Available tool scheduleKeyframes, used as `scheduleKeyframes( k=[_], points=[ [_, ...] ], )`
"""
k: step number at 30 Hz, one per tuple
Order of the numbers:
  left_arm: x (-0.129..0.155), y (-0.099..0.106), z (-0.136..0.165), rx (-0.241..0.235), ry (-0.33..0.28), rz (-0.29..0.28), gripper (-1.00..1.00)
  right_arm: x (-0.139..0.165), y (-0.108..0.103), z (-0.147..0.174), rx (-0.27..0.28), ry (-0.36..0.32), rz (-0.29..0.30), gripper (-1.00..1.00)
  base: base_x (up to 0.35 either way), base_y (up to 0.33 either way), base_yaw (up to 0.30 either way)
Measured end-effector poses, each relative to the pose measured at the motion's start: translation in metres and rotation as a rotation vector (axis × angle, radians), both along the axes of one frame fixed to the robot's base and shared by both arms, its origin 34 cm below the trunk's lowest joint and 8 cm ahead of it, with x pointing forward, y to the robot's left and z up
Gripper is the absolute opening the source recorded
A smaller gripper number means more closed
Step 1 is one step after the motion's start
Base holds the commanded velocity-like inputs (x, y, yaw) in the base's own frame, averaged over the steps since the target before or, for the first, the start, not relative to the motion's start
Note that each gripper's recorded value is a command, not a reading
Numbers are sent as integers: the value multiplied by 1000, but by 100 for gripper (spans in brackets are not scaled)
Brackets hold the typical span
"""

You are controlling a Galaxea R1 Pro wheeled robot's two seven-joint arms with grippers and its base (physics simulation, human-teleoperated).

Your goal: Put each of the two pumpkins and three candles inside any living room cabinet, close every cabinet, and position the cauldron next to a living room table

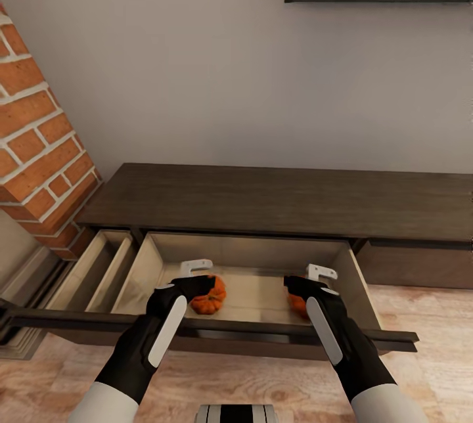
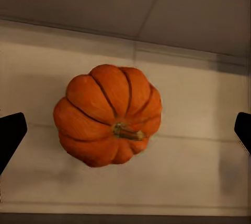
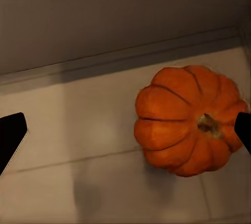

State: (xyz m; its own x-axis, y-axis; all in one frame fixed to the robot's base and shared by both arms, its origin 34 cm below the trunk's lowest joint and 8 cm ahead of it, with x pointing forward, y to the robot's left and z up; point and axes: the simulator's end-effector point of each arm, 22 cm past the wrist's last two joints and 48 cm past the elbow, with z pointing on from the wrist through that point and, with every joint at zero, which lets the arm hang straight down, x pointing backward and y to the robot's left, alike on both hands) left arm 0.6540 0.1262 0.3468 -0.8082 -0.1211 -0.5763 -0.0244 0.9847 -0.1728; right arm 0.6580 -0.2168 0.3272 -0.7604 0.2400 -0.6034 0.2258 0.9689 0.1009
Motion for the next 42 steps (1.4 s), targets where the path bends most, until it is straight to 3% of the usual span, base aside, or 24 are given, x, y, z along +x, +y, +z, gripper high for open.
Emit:
scheduleKeyframes(
  k=[7, 15, 42],
  points=[
    [4, 0, 17, -1, -29, 0, 100, 5, 0, 17, 0, -28, 0, 100, 0, 0, 0],
    [4, 0, 17, -1, -28, -1, 100, 3, 2, 16, 1, 2, 15, 100, 0, 0, 0],
    [4, -4, 79, 11, -74, -36, 100, 14, 5, 81, 1, -64, 40, 100, 0, 0, 0]
  ],
)
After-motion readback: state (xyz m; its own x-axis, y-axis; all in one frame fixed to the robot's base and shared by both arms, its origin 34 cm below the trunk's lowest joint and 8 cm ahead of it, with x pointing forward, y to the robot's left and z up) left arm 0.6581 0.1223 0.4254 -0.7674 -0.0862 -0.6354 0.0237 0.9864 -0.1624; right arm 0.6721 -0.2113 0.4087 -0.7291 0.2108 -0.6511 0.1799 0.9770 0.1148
